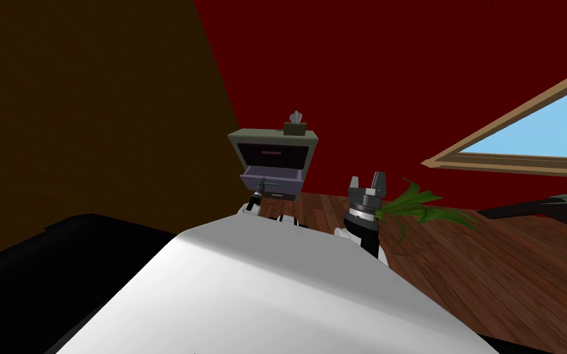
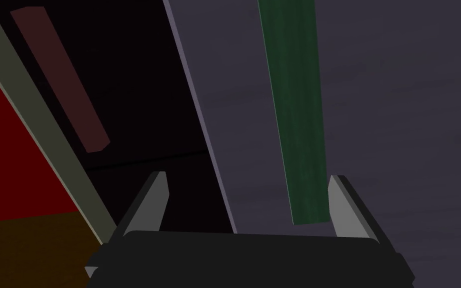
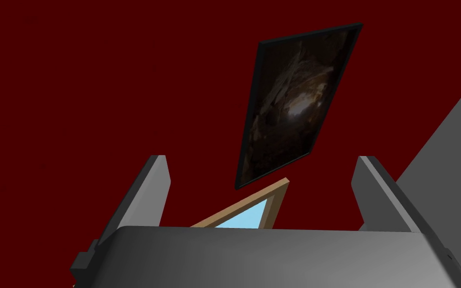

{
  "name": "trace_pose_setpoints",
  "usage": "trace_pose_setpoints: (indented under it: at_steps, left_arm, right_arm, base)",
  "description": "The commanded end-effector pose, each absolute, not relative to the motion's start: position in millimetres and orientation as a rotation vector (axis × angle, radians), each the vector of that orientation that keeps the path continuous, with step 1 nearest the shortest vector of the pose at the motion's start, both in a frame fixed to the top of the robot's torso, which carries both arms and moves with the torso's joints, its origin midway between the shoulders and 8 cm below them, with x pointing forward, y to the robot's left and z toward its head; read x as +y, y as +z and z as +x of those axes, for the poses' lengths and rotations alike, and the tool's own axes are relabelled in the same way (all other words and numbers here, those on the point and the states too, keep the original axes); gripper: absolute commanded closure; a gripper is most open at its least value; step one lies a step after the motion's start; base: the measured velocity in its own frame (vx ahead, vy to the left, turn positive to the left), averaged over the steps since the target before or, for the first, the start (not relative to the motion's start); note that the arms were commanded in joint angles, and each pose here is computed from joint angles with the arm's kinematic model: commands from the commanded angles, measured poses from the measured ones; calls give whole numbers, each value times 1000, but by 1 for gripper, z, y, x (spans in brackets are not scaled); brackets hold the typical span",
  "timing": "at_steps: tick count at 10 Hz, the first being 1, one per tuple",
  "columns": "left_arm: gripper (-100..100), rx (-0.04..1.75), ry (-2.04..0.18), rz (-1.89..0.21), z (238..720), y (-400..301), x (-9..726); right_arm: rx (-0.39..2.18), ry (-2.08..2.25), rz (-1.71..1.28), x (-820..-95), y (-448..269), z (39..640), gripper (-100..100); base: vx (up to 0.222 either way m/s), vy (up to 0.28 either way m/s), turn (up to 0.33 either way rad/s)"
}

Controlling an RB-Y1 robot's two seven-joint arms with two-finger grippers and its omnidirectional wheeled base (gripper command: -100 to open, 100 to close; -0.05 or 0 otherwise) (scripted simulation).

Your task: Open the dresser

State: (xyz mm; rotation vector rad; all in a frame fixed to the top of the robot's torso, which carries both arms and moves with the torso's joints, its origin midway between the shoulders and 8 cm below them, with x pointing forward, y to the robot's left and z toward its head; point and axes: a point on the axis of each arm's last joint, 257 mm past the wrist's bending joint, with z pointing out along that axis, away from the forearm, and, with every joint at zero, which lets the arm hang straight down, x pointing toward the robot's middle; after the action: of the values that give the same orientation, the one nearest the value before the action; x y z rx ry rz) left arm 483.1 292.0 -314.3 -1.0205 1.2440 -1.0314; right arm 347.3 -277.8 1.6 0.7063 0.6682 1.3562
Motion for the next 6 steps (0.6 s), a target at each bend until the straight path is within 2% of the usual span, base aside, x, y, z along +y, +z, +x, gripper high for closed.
trace_pose_setpoints:
  at_steps: [1,6]
  left_arm:
    - [0,1249,-1028,-1028,483,-317,293]
    - [0,1260,-1020,-1042,480,-324,294]
  right_arm:
    - [668,1356,706,-278,2,347,0]
    - [668,1356,706,-278,2,347,0]
  base:
    - [0,0,0]
    - [0,0,0]
